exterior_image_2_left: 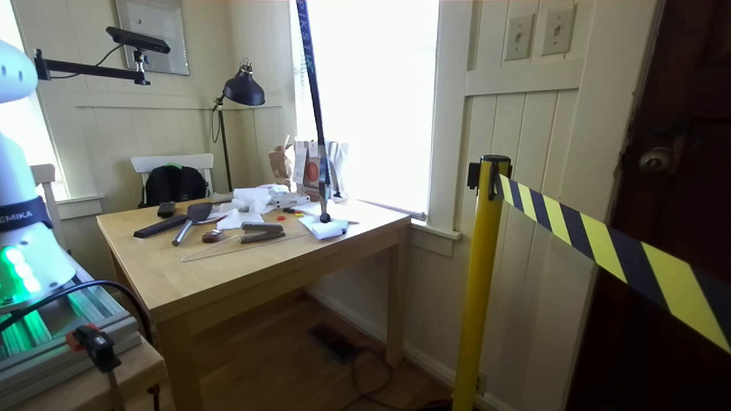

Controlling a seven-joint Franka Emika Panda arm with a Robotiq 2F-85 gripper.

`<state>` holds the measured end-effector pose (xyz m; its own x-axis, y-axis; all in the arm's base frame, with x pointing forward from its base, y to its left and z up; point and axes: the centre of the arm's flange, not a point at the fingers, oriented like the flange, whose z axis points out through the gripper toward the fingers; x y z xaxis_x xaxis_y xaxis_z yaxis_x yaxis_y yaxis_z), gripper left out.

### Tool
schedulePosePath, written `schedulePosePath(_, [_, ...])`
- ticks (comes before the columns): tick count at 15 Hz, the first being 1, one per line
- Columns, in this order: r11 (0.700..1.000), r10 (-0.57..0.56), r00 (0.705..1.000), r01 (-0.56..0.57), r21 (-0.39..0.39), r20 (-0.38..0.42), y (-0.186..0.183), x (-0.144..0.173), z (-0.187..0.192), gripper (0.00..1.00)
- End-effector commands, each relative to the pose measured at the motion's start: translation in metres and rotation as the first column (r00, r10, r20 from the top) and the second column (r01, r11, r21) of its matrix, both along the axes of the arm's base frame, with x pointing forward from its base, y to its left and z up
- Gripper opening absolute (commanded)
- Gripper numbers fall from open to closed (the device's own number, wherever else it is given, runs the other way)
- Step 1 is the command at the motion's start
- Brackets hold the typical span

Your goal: Pick up the black object from the table and put it on the floor

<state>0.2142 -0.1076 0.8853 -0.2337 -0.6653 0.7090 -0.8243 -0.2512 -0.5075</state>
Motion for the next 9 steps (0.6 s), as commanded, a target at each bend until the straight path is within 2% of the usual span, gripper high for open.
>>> schedulePosePath(1, [0.99, -0.142, 0.99, 0.142, -0.021, 0.009, -0.027, -0.005, 0.004, 0.07])
schedulePosePath(3, [0.979, -0.202, 0.979, 0.202, -0.015, 0.01, -0.043, -0.003, -0.009, 0.07])
schedulePosePath(4, [0.974, -0.228, 0.973, 0.228, 0.012, 0.021, -0.051, 0.001, -0.019, 0.07])
schedulePosePath(8, [0.946, -0.313, 0.948, 0.306, 0.109, 0.052, -0.075, 0.046, -0.095, 0.07])
schedulePosePath(9, [0.94, -0.33, 0.943, 0.324, 0.108, 0.048, -0.082, 0.059, -0.117, 0.07])
